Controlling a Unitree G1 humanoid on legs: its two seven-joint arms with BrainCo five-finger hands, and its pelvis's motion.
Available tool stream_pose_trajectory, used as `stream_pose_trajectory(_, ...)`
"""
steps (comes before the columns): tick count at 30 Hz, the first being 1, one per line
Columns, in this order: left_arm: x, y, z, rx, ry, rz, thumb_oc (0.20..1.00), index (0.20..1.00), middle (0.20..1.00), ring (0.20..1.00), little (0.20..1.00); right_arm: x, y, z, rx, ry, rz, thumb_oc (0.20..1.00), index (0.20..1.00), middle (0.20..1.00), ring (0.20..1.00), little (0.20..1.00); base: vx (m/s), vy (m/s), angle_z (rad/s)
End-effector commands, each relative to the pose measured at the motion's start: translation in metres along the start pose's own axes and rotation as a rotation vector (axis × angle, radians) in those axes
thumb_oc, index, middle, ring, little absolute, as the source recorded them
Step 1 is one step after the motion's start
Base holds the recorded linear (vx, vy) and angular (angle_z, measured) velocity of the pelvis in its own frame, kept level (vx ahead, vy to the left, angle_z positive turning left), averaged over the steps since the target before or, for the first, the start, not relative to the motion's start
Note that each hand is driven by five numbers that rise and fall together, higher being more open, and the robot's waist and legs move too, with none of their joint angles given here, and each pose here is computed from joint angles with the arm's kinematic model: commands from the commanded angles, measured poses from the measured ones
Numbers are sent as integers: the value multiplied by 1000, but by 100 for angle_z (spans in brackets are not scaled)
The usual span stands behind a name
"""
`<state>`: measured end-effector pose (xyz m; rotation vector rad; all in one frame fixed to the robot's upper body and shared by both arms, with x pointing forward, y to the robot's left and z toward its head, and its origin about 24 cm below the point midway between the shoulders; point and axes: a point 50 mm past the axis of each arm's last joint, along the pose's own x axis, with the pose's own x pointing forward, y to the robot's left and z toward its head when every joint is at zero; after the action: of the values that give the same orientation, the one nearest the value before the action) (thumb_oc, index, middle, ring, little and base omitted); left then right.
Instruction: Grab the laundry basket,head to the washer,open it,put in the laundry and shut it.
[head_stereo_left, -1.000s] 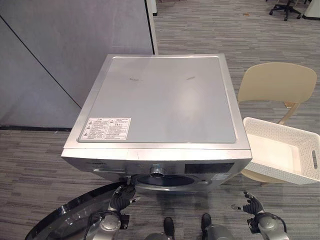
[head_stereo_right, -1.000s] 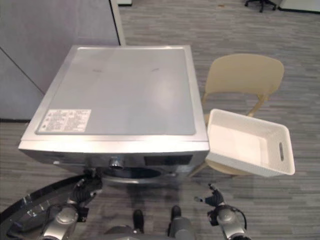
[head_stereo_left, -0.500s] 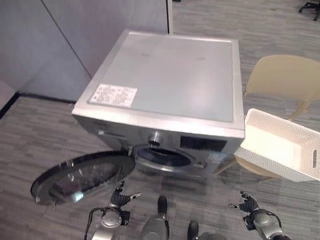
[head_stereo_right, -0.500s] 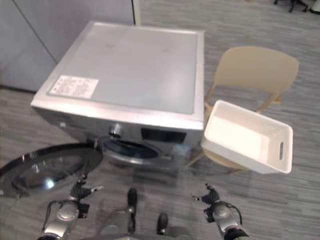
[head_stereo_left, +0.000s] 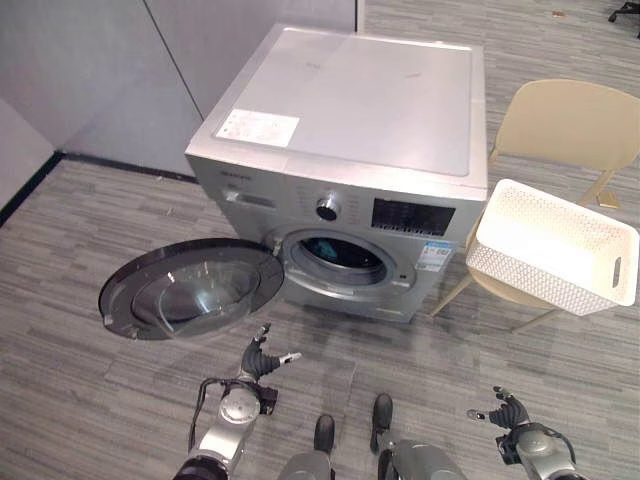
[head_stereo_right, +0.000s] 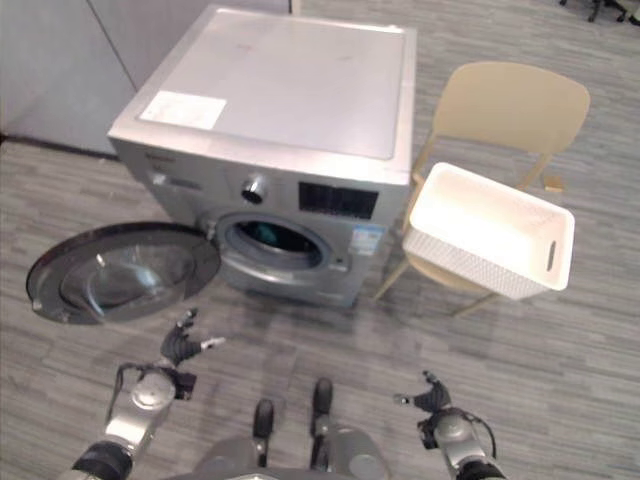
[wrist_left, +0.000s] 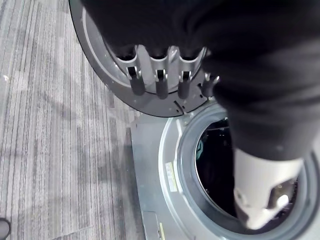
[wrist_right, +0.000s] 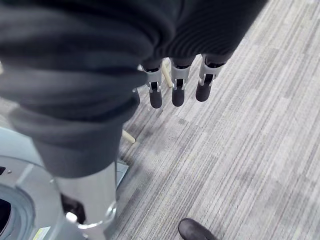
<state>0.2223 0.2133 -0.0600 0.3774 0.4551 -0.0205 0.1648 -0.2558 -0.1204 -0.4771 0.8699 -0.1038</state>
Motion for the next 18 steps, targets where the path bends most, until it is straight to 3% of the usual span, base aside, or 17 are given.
stream_pose_trajectory(1, -4, 22, 17, 111, -117, 57, 1000, 1000, 1000, 1000, 1000, -4, 2, -10, 13, 9, 3, 1000, 1000, 1000, 1000, 1000, 18, 197, -10)
stream_pose_trajectory(2, -1, 37, 38, 195, -203, 105, 1000, 1000, 1000, 1000, 1000, -5, 2, -9, 6, -4, 4, 1000, 1000, 1000, 1000, 1000, 15, 138, -4)
stream_pose_trajectory(5, 3, 50, 51, 255, -244, 153, 1000, 1000, 1000, 1000, 1000, -6, 3, -9, -6, -9, 12, 1000, 1000, 1000, 1000, 1000, 32, 104, -7)
stream_pose_trajectory(7, 10, 80, 79, 362, -308, 262, 1000, 1000, 1000, 1000, 1000, -6, 0, -5, -26, -35, 20, 1000, 1000, 1000, 1000, 1000, 28, 124, -12)
stream_pose_trajectory(9, 14, 89, 88, 397, -319, 295, 1000, 1000, 1000, 1000, 1000, -6, -1, -4, -33, -40, 20, 1000, 1000, 1000, 1000, 1000, 1, 59, -4)
stream_pose_trajectory(18, 16, 220, 146, 805, -125, 616, 1000, 1000, 1000, 1000, 1000, -8, -12, 8, -120, -119, 58, 1000, 1000, 1000, 1000, 1000, -26, 71, -14)
